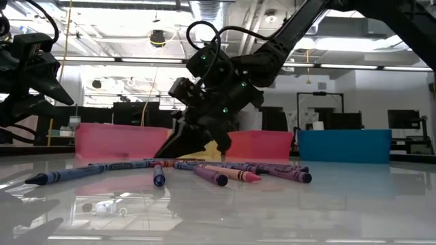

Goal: Sort crayons
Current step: Put the blue crayon into the red bin

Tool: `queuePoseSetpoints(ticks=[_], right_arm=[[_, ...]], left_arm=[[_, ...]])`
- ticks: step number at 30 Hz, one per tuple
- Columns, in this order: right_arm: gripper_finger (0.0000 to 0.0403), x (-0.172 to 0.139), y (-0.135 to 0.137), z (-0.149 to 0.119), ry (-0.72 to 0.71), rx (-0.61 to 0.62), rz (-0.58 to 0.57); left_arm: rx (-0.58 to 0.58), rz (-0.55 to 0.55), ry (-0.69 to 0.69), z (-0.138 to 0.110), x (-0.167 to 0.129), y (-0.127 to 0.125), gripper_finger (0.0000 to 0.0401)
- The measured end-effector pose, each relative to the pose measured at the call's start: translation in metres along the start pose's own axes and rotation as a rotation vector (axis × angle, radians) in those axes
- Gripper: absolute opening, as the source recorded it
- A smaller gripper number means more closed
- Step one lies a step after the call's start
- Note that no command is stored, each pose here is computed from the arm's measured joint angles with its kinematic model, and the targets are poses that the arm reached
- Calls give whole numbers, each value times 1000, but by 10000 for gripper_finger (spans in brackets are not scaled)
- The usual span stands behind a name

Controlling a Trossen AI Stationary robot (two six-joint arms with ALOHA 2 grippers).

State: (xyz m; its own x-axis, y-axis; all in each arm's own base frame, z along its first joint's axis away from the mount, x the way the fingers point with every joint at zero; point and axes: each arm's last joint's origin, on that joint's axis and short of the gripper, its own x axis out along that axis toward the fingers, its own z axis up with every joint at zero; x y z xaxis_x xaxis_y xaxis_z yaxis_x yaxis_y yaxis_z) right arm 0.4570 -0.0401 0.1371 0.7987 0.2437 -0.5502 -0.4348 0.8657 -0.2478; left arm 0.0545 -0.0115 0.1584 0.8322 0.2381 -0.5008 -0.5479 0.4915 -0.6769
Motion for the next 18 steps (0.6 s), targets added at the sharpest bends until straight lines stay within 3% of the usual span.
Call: queuePoseSetpoints(ticks=[9, 18], right_arm=[[71, -26, -5, 42, -103, 32, -32], [71, -15, 18, 21, 49, 5, 150]], left_arm=[[1, 0, 1, 0, 0, 0, 165], [0, -1, 1, 0, 0, 0, 165]])
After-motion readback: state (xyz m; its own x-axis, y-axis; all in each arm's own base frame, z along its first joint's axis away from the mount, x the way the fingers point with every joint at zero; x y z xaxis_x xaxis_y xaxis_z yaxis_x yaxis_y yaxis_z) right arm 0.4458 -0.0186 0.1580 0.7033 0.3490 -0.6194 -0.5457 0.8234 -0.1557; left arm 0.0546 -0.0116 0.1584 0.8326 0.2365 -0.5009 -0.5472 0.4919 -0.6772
